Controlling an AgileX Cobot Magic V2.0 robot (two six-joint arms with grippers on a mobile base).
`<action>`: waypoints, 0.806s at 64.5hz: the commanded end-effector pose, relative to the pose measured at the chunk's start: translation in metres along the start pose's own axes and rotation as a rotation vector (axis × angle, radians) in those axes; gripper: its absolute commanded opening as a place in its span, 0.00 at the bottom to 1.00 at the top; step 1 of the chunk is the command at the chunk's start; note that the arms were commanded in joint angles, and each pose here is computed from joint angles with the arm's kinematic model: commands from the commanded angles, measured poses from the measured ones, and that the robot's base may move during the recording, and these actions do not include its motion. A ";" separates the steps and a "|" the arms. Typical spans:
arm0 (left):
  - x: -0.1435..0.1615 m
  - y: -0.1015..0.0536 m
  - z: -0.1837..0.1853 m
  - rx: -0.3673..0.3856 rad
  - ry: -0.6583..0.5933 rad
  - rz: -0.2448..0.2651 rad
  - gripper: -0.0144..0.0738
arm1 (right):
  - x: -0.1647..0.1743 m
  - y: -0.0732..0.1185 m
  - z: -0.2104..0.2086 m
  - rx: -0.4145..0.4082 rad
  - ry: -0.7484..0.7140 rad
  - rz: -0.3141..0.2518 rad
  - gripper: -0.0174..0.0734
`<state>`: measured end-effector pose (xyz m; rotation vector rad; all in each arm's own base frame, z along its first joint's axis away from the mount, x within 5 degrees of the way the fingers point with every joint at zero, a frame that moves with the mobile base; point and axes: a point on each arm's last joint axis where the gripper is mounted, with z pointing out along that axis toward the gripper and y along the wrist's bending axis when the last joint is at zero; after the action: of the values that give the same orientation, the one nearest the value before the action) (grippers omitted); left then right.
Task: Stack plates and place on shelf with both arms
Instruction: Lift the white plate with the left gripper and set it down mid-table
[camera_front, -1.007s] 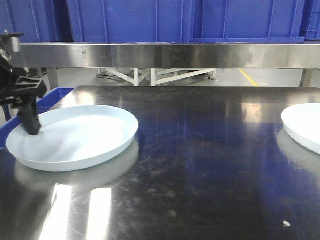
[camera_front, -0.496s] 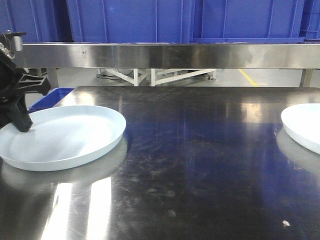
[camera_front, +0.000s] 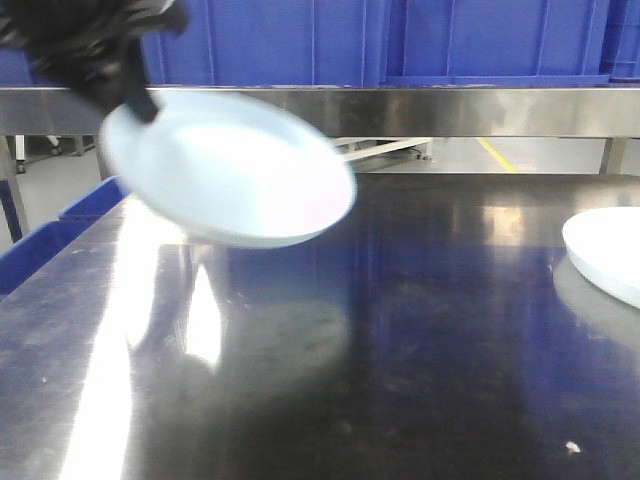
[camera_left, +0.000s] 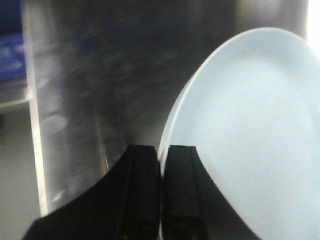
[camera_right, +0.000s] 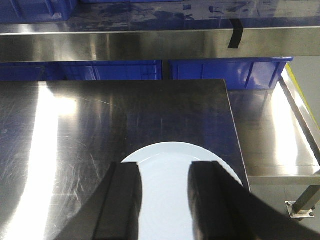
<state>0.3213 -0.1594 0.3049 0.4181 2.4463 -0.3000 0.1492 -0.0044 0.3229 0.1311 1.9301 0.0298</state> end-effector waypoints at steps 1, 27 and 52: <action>-0.021 -0.026 -0.028 0.070 -0.147 0.028 0.27 | -0.021 0.002 -0.006 -0.018 -0.131 -0.010 0.59; -0.028 -0.092 0.023 0.193 -0.107 0.101 0.28 | -0.021 0.002 -0.006 -0.017 -0.130 -0.010 0.59; -0.024 -0.100 0.053 0.172 -0.060 0.144 0.44 | -0.021 0.002 -0.006 -0.017 -0.130 -0.010 0.59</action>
<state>0.3335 -0.2718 0.2515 0.6782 2.4708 -0.4040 0.1492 -0.0044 0.3229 0.1311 1.9301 0.0298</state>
